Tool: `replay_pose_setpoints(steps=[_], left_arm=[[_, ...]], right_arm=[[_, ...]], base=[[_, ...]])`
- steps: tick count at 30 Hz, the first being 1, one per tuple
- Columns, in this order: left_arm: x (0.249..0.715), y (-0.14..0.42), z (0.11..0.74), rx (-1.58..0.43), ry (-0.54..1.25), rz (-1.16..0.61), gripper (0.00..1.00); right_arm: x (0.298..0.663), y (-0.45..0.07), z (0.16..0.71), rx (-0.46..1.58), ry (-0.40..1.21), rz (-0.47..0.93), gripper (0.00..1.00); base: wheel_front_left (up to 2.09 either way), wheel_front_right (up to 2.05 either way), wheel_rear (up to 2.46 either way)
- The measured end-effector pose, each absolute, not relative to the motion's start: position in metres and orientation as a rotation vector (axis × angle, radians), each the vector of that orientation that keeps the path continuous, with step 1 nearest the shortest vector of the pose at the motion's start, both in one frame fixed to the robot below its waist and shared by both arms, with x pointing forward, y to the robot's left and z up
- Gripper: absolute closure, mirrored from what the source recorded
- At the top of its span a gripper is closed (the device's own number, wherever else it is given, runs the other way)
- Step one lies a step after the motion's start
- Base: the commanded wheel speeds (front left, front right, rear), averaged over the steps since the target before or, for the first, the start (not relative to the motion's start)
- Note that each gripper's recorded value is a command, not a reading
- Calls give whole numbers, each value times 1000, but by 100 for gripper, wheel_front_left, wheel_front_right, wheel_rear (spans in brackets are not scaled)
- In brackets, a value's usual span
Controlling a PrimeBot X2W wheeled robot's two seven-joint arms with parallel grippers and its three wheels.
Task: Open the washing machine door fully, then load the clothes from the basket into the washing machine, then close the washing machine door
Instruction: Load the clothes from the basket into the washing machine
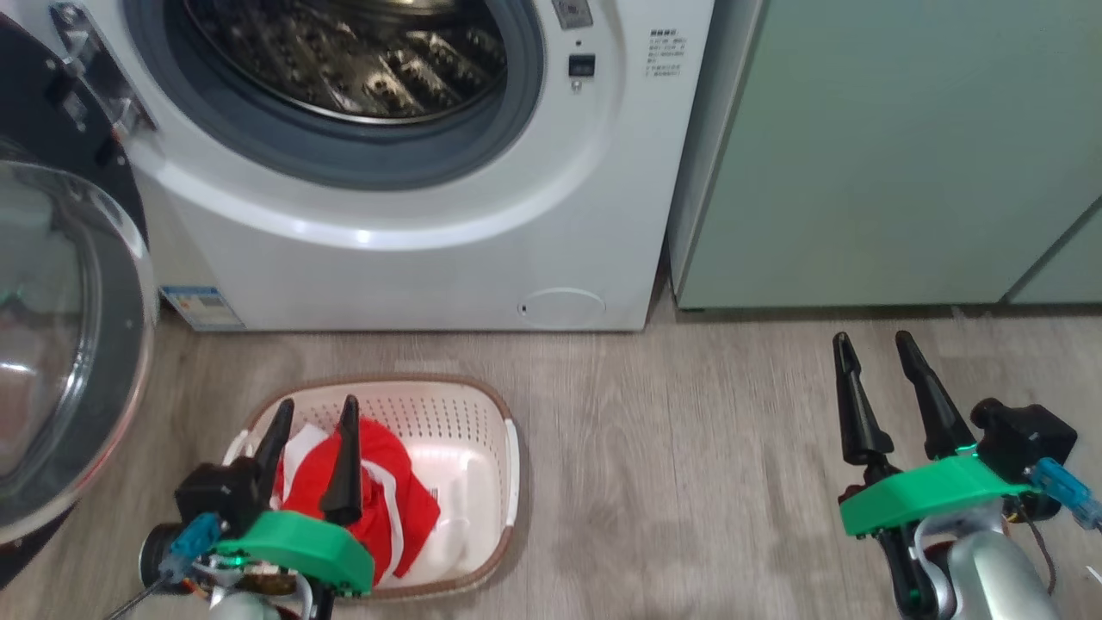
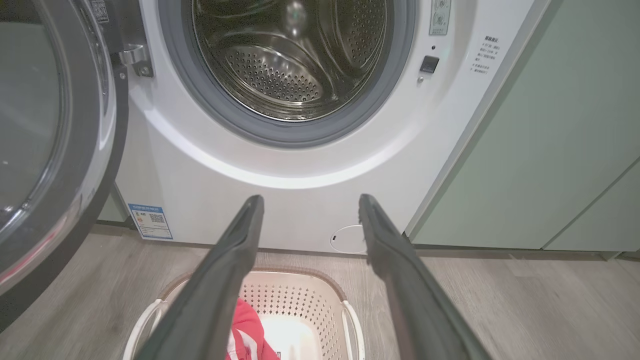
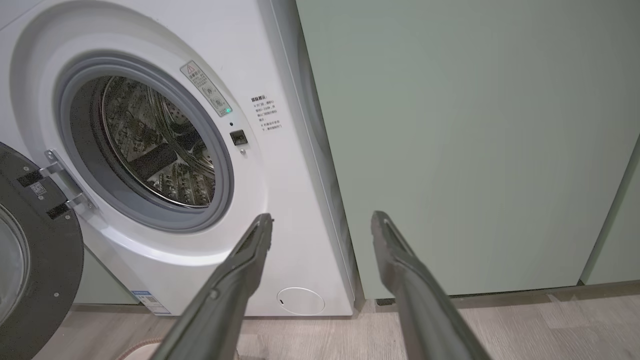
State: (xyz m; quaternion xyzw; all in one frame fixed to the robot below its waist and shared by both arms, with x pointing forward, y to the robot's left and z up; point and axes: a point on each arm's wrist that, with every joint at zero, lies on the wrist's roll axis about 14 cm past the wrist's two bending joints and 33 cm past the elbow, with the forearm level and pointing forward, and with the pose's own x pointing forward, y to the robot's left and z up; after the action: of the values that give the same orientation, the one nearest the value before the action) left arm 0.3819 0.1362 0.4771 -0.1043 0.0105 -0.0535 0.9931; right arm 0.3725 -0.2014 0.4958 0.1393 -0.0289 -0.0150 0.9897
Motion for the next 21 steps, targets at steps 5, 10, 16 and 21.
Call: replay_pose_setpoints(steps=[5, 10, 16, 21], left_arm=[[386, 137, 443, -204, 125, -90, 0], [400, 135, 401, -176, 247, -88, 0], [412, 138, 333, -150, 447, -72, 0], [427, 145, 281, -98, 594, -73, 0]], right_arm=[[379, -201, 479, 270, -8, -35, 0], [398, -200, 466, 250, 25, -31, 0], [425, -204, 451, 222, 49, -36, 0], [438, -207, 423, 208, 110, -47, 0]], base=[[0, 0, 0], [0, 0, 0], [0, 0, 0], [0, 0, 0]])
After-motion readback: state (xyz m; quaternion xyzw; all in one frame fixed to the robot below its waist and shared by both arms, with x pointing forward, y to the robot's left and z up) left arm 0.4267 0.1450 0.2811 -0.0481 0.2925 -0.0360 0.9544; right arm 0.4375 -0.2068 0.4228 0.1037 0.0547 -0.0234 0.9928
